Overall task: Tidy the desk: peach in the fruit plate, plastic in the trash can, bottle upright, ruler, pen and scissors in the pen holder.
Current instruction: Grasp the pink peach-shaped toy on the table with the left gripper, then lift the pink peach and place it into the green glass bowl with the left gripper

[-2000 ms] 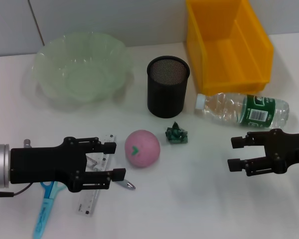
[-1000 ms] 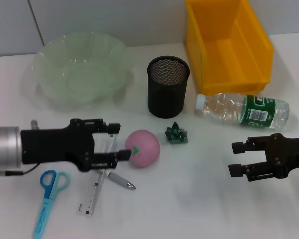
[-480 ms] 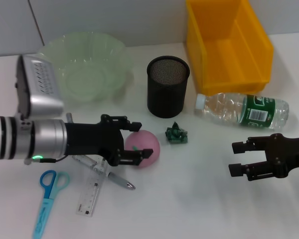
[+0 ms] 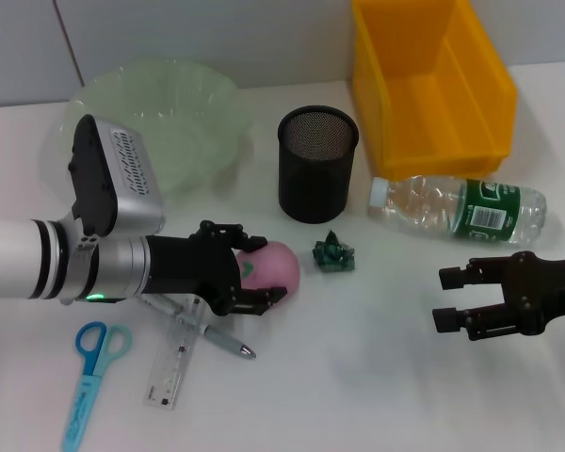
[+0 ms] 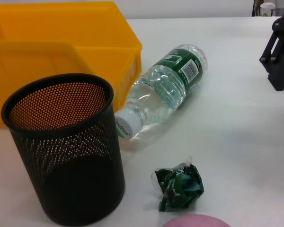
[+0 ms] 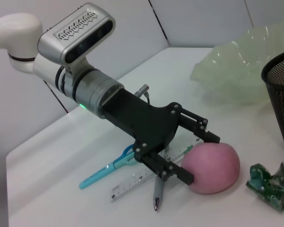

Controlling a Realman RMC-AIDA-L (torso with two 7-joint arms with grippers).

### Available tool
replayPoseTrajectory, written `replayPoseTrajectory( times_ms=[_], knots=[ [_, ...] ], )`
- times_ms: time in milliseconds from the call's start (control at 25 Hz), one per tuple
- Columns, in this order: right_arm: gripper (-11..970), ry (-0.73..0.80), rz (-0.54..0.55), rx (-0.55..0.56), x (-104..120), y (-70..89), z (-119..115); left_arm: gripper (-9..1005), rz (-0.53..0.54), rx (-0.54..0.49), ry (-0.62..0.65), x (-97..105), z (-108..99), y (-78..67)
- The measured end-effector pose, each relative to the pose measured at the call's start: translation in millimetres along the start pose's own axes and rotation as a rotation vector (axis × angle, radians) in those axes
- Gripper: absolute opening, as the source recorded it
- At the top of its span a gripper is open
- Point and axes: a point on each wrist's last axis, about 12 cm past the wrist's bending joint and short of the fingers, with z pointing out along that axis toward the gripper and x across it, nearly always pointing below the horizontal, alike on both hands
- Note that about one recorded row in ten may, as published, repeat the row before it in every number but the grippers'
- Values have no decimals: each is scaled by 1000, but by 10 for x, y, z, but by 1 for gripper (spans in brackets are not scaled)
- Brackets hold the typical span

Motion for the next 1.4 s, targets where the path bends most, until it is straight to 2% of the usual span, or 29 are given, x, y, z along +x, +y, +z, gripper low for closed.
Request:
replayPoseTrajectory(
  times_ms=[280,520,600,640,680,800,840,880,1000,1040,1120,1200,1240,1400],
  knots=[
    [815,1,1,-1,-1,0,0,603,-11,-17,-31,-51,-9,25],
    [815,2,-1,1,-8,-4,-6,439,-34,-19,-73,-75,-49,18],
    [815,3,-4,4,-12,-6,-12,384,-60,0,-155,-130,-142,-18],
    [815,3,-4,4,-12,-6,-12,376,-60,0,-155,-130,-142,-18],
    [815,3,-5,4,-13,-7,-14,369,-75,-4,-227,-165,-251,-31],
    [815,3,-5,5,-12,-6,-14,346,-75,-4,-227,-165,-251,-31],
    [815,3,-5,5,-12,-6,-14,338,-84,-75,-351,-184,-462,-10],
    [815,3,-4,5,-11,-6,-14,331,-89,-171,-437,-152,-569,32],
    [815,3,-3,5,-6,-3,-12,311,-129,-385,-533,-5,-681,147],
    [815,3,-3,5,-6,-3,-12,304,-129,-385,-533,-5,-681,147],
    [816,3,-3,3,-5,0,-9,287,-164,-476,-532,63,-678,230],
    [816,2,-3,-2,-5,6,-8,268,-239,-590,-477,148,-635,379],
    [816,2,-3,-3,-5,6,-8,258,-239,-590,-477,148,-635,379],
    [816,2,-3,-4,-4,9,-5,231,-342,-669,-341,239,-465,554]
  ],
)
